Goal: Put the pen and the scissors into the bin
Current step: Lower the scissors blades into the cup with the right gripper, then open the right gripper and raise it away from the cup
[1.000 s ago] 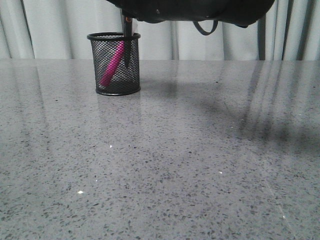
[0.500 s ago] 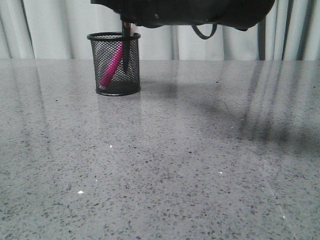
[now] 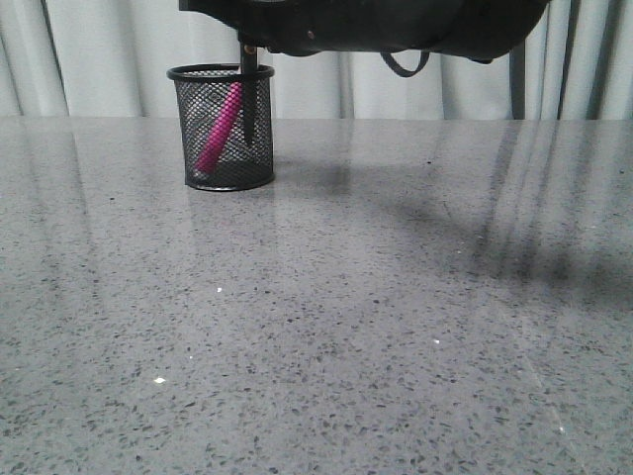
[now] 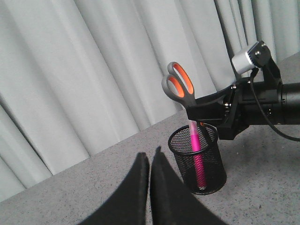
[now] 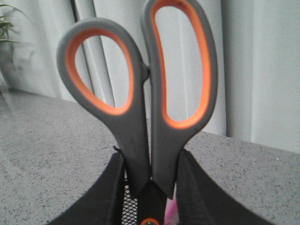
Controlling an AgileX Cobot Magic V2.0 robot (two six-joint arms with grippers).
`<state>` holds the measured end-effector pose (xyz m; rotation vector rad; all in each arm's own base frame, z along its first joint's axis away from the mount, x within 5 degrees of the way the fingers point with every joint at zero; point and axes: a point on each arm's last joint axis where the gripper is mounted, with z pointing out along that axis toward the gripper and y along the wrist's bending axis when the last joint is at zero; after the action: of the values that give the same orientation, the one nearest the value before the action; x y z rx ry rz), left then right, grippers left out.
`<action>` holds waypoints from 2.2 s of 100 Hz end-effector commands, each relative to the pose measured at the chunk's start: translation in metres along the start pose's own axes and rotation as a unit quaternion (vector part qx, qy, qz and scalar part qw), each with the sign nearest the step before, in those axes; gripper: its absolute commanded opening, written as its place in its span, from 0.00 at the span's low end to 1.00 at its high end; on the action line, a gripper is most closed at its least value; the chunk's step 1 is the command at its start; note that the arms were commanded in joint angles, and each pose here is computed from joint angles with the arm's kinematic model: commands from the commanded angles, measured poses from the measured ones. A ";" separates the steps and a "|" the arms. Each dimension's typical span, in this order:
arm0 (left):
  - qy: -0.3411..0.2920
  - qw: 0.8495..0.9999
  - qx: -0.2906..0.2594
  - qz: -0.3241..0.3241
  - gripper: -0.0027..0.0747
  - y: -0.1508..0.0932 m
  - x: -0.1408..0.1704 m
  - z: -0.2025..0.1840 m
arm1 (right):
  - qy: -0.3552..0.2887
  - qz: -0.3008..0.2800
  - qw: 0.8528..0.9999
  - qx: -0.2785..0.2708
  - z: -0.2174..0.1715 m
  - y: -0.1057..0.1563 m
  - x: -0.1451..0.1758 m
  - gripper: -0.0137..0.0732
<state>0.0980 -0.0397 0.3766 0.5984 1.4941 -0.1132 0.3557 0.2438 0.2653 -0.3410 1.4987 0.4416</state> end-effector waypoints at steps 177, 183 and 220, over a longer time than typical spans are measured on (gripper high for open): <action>-0.028 0.999 -0.033 -0.017 0.01 0.007 -0.011 -0.002 | -0.132 -0.009 0.991 0.005 -0.056 -0.018 -0.132 0.30; -0.029 0.999 -0.036 -0.017 0.01 0.008 -0.011 -0.002 | -0.110 -0.010 0.994 0.013 -0.067 -0.028 -0.143 0.17; -0.030 0.997 -0.056 -0.043 0.01 0.011 -0.007 -0.001 | -0.090 -0.025 0.992 0.083 -0.159 -0.074 -0.203 0.08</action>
<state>0.1010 -0.0351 0.3767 0.5281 1.4915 -0.0902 0.2772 0.1086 0.4266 -0.2328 1.4704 0.3267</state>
